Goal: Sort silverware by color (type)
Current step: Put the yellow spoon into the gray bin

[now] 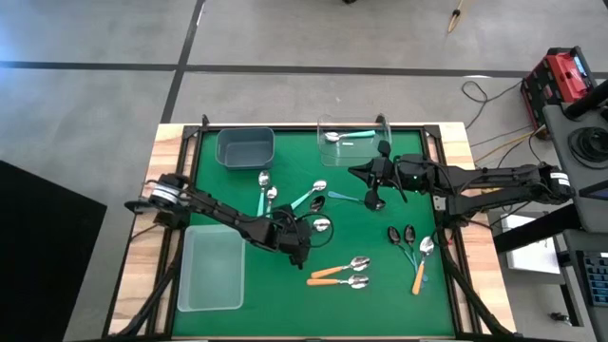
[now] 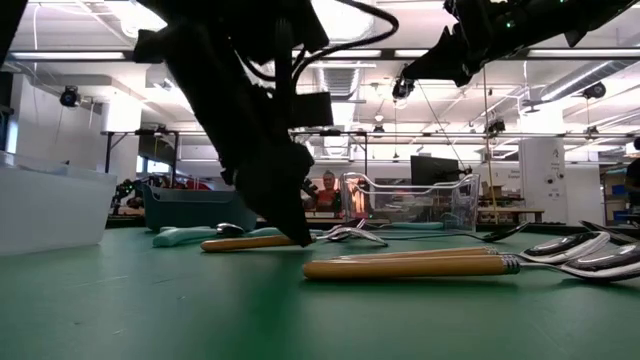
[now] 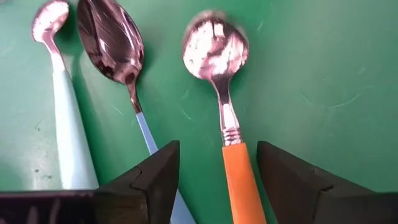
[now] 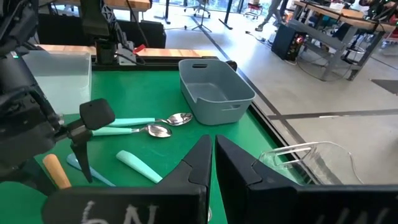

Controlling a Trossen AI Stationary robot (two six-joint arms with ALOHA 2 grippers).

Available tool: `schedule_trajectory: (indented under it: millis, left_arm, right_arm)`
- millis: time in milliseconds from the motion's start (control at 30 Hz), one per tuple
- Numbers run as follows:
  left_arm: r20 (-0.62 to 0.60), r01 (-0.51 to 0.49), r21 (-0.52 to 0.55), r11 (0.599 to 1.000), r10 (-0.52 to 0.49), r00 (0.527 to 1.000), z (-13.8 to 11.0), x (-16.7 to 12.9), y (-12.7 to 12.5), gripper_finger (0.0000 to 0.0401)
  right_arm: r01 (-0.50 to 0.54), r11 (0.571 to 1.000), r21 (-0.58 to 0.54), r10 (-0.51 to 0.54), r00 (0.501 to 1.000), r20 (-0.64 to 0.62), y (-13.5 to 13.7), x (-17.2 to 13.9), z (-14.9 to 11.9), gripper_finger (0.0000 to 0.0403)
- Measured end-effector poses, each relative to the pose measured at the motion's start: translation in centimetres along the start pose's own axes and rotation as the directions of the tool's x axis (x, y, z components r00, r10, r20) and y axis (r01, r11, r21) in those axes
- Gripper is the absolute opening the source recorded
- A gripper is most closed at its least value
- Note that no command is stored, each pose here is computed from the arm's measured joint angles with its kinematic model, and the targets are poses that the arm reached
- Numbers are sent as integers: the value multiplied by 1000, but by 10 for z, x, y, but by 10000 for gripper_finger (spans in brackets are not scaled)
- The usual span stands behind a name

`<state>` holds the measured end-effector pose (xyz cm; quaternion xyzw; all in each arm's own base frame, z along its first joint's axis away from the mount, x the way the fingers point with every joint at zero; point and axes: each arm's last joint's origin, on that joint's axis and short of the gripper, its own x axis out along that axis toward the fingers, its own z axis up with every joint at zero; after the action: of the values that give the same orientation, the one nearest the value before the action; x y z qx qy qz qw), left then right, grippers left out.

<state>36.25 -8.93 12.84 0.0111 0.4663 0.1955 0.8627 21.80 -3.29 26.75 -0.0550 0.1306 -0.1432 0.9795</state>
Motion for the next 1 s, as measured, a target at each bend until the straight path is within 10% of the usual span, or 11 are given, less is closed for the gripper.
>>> schedule_trajectory:
  millis: [1000]
  left_arm:
    - [-18, 34, -22, 999, -35, 999, -4, 7, -6, 25]
  right_arm:
    - [0, 1000, -1, 0, 1000, 0, 0, 0, 0, 12]
